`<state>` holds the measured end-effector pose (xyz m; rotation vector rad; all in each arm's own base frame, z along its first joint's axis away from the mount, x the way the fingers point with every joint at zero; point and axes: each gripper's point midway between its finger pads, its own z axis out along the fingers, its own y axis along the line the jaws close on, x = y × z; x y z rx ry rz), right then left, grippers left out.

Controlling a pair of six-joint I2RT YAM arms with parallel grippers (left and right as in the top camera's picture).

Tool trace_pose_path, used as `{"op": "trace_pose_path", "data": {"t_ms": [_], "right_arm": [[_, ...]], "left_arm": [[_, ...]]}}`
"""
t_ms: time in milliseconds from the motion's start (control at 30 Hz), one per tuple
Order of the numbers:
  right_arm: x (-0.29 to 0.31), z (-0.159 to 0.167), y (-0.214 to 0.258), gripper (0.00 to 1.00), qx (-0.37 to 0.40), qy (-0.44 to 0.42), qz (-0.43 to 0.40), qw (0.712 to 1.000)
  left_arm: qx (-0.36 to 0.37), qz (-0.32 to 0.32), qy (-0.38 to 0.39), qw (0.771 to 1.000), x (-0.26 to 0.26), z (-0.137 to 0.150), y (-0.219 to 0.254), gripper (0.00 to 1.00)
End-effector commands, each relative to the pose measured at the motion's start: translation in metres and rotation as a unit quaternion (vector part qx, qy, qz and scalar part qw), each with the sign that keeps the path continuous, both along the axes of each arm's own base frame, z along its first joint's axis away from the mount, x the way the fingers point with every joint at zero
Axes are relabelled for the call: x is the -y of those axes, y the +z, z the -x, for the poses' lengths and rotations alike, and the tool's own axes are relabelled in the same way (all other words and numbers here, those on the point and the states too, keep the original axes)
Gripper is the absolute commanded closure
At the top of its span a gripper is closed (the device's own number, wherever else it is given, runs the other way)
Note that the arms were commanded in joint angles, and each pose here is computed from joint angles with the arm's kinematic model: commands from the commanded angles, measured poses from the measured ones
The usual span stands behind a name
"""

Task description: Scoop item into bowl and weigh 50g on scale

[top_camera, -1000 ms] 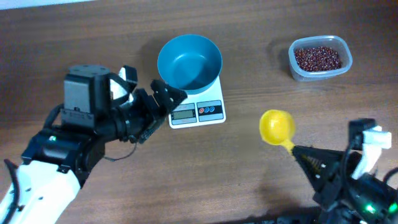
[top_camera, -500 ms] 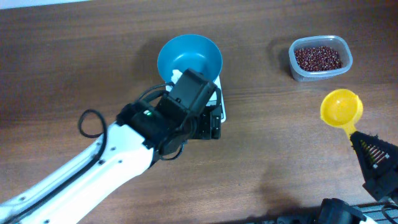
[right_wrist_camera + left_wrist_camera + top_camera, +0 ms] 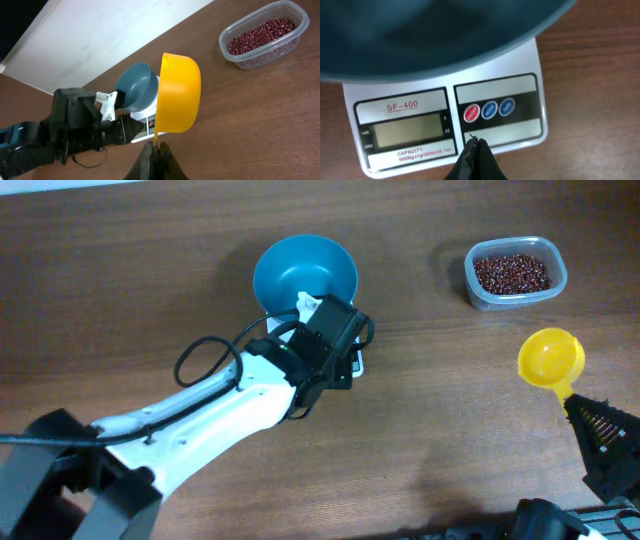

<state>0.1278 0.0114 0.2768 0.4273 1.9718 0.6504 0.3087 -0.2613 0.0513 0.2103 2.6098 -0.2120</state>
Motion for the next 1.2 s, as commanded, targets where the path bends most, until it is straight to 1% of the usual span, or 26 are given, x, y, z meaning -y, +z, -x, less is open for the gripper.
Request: {"op": "trace_pose_path", "data": {"t_ms": [0,167,367,633,800,900,933,967,1033,1133,1167], "right_arm": [[0.005,0.0,0.006,0.96,0.009,-0.009,-0.006,1.0],[0.005,0.0,0.005,0.96,0.009,-0.01,-0.006,1.0],[0.005,0.0,0.006,0.96,0.009,-0.009,-0.006,1.0],[0.005,0.0,0.006,0.96,0.009,-0.009,-0.006,1.0],[0.005,0.0,0.006,0.96,0.009,-0.009,-0.006,1.0],[0.005,0.0,0.006,0.96,0.009,-0.009,-0.006,1.0],[0.005,0.0,0.005,0.96,0.008,-0.009,-0.006,1.0],[0.005,0.0,0.006,0.96,0.009,-0.01,-0.006,1.0],[0.006,-0.001,0.006,0.96,0.01,-0.013,-0.005,1.0],[0.009,-0.001,0.005,0.96,0.011,-0.02,0.0,1.0],[0.011,0.001,-0.003,0.96,-0.001,-0.019,0.016,1.0]], "left_arm": [[0.02,-0.022,0.012,0.999,-0.004,-0.01,-0.005,1.0],[0.036,-0.009,0.014,0.999,0.002,-0.017,-0.002,1.0],[0.024,-0.022,0.014,0.999,0.002,-0.017,-0.022,1.0],[0.025,-0.026,0.016,0.999,0.001,-0.019,-0.024,1.0],[0.013,-0.039,0.016,0.999,0.0,-0.018,-0.045,1.0],[0.022,-0.041,0.02,0.999,-0.001,-0.022,-0.044,1.0],[0.018,-0.041,0.018,0.999,-0.001,-0.02,-0.044,1.0],[-0.004,-0.037,0.008,0.999,0.0,-0.01,-0.043,1.0],[-0.012,-0.025,0.0,1.0,-0.006,0.003,-0.01,1.0],[0.021,0.009,0.001,1.0,-0.02,0.017,0.058,1.0],[0.067,0.028,-0.028,0.997,-0.033,0.03,0.111,1.0]]}}
